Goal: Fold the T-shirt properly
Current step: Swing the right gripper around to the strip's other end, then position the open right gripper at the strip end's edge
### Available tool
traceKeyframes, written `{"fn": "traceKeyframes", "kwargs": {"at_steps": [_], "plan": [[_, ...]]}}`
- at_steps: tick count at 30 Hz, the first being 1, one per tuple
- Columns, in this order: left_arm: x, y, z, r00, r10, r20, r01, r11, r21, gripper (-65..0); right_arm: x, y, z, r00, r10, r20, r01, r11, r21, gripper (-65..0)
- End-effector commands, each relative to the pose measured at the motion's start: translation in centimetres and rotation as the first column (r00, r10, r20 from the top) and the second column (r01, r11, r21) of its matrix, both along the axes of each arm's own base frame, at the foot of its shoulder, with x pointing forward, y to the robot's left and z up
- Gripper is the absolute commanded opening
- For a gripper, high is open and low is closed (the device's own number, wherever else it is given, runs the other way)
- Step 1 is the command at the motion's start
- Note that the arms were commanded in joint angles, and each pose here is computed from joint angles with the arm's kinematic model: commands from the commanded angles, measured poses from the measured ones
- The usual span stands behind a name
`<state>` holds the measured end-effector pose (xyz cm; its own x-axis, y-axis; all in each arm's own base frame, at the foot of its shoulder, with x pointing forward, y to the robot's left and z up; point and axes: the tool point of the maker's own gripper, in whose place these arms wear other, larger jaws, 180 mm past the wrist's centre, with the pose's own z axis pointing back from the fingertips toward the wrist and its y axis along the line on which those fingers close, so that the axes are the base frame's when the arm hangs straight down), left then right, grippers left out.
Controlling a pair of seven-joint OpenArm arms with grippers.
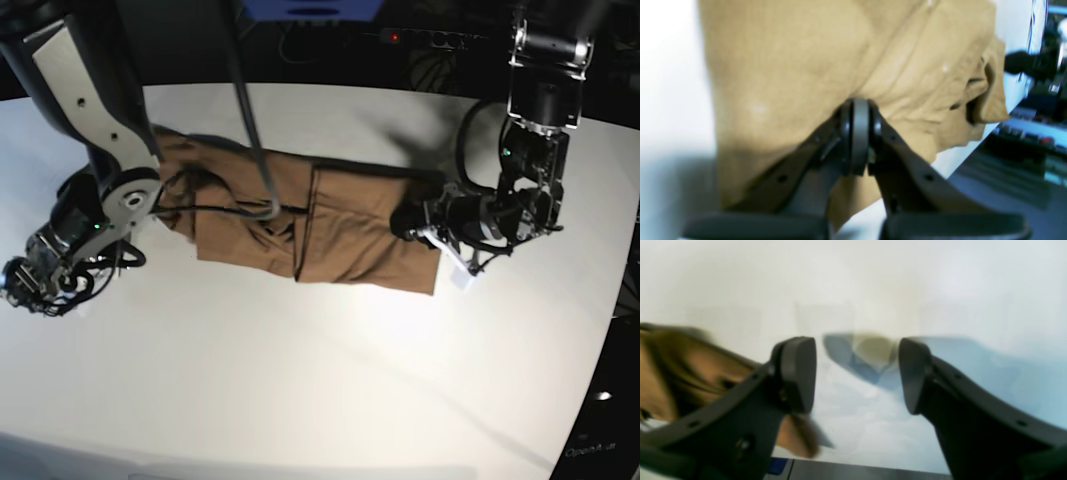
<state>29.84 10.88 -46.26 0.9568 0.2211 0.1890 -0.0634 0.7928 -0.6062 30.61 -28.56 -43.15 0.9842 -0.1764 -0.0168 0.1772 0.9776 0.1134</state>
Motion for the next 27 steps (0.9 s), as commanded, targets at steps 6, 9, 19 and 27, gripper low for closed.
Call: {"fn": "traceKeyframes", "kwargs": {"at_steps": [6, 9, 19, 27], "plan": [[-1.7, 5.0, -3.0, 0.997, 0.034, -0.07, -0.017, 0.973, 0.231, -62.7, 0.1, 0.2, 0.3, 1.0, 0.008, -0.009, -0.008, 1.0, -0.002, -26.1], [-1.6, 4.6, -3.0, 0.997, 0.035, -0.064, -0.02, 0.974, 0.224, -62.7, 0.3, 1.5, 0.0, 1.0, 0.025, -0.01, -0.025, 1.0, 0.018, -26.1], [-0.6, 3.4, -2.5, 0.998, 0.035, -0.044, -0.025, 0.979, 0.203, -62.7, 0.9, 6.0, -0.6, 0.998, 0.065, 0.004, -0.065, 0.996, 0.065, -26.3], [-0.7, 3.6, -2.5, 0.998, 0.035, -0.045, -0.025, 0.978, 0.206, -62.7, 1.6, 1.0, 2.1, 0.988, 0.155, -0.011, -0.155, 0.974, -0.166, -26.4]]}}
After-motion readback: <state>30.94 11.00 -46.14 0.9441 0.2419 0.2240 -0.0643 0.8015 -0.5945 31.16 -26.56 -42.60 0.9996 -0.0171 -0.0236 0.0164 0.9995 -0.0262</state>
